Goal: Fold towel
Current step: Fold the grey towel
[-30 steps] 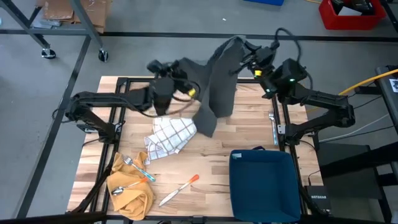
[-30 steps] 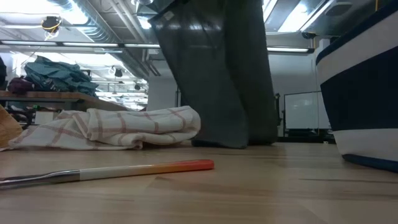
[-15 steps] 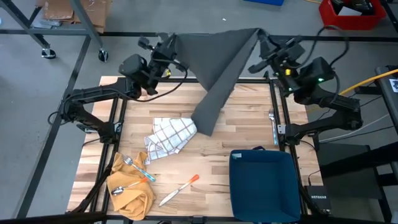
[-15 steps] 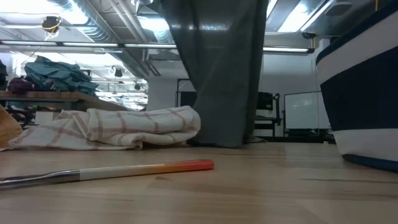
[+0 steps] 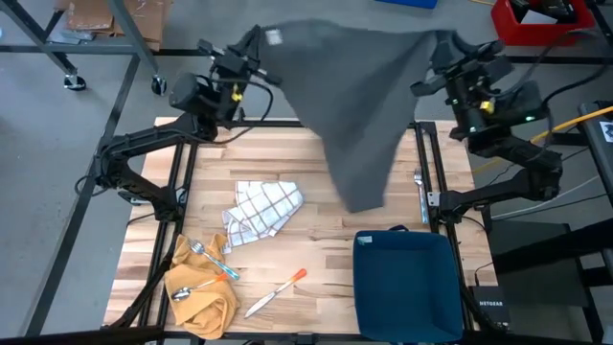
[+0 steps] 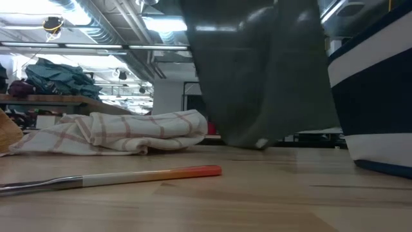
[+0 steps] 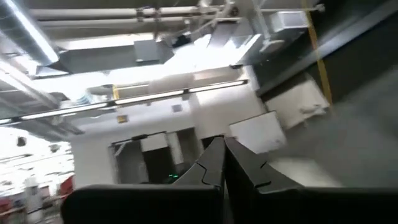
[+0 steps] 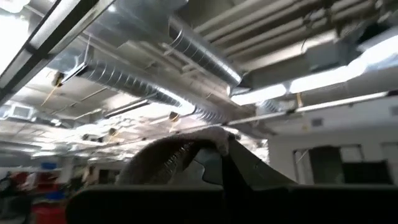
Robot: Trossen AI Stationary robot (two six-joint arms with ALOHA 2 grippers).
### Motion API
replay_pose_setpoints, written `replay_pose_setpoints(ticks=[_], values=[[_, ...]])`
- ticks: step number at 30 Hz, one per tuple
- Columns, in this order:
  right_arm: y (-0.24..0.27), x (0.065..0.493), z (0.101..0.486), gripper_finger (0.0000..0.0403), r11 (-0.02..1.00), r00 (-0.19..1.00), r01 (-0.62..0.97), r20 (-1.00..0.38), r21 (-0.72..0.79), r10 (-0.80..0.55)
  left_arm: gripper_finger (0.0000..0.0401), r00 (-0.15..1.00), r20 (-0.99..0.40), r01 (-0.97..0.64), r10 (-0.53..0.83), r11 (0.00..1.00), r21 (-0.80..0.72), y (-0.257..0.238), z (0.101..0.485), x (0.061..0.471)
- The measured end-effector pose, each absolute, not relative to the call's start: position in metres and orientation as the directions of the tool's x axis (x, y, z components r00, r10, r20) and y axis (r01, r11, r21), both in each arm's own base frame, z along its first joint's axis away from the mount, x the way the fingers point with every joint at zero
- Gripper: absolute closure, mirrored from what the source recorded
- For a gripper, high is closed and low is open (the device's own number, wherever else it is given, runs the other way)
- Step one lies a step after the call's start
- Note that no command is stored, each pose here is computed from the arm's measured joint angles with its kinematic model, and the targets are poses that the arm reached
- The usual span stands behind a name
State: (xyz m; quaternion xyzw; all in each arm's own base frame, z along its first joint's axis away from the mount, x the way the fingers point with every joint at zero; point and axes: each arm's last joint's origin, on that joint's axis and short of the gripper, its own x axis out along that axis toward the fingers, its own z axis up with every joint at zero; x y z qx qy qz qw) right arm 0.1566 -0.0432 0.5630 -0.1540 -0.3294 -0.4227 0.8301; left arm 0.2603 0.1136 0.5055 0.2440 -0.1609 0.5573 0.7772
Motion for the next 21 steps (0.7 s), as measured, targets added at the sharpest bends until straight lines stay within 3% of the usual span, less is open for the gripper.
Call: replay_pose_setpoints(ticks=[4,11,14,21], values=[[-0.043,0.152,0.579,0.0402,0.573,0.422,0.819,0.673,0.003,-0.607,0.0401,0.299,0.535,-0.954,0.790,0.247,0.168,0.118,0.514,0.254],[-0.043,0.152,0.590,0.0402,0.556,0.442,0.831,0.633,-0.021,-0.636,0.0401,0.321,0.517,-0.944,0.793,0.313,0.107,0.121,0.518,0.252],[-0.044,0.152,0.590,0.0402,0.553,0.449,0.833,0.621,-0.029,-0.643,0.0401,0.408,0.454,-0.912,0.792,0.383,0.150,0.120,0.510,0.260],[-0.044,0.156,0.586,0.0402,0.549,0.468,0.834,0.595,-0.054,-0.653,0.0401,0.690,0.214,-0.723,0.692,0.676,0.144,0.113,0.480,0.283]])
